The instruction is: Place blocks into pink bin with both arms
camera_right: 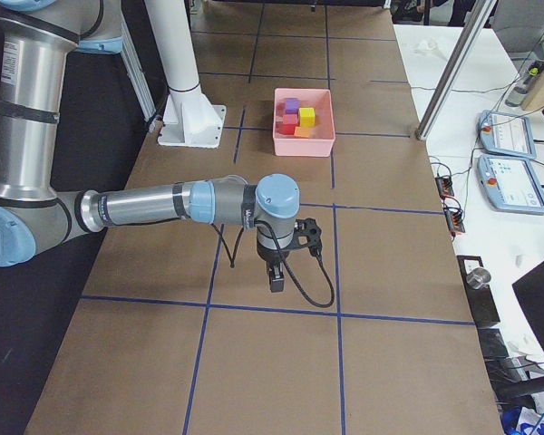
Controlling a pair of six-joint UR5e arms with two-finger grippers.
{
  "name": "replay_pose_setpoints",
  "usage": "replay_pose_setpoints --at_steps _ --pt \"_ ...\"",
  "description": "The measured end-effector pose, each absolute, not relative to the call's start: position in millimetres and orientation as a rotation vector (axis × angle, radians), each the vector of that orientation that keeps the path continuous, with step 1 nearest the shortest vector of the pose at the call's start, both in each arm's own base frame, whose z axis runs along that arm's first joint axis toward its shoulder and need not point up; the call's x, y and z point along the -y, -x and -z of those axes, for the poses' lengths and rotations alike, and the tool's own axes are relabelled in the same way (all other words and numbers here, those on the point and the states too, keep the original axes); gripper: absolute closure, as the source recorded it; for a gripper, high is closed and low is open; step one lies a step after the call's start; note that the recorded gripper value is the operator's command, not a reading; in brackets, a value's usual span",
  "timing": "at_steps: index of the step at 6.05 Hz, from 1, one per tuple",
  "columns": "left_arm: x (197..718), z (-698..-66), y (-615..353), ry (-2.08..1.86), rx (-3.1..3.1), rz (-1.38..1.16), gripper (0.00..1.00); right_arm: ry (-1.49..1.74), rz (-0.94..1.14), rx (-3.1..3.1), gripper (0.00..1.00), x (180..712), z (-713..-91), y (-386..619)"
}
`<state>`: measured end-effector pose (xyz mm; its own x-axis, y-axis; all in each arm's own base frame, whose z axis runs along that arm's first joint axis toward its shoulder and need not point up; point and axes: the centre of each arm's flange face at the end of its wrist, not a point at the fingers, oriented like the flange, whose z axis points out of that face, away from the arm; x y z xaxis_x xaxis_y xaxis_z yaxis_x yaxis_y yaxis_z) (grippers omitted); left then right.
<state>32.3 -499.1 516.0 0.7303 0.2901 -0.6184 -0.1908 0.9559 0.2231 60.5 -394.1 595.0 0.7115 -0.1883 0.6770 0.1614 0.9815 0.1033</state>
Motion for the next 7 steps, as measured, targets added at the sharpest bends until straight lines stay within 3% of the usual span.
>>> replay_pose_setpoints --at_steps 3,7 --pt "435.9 -605.8 44.4 -0.069 -0.793 -0.193 0.0 -0.033 0.176 0.77 0.0 395.0 -595.6 -60.8" --pt "425.9 -632.0 51.7 -0.024 -0.781 -0.166 0.0 -0.033 0.174 0.781 0.0 394.5 -595.0 -60.0"
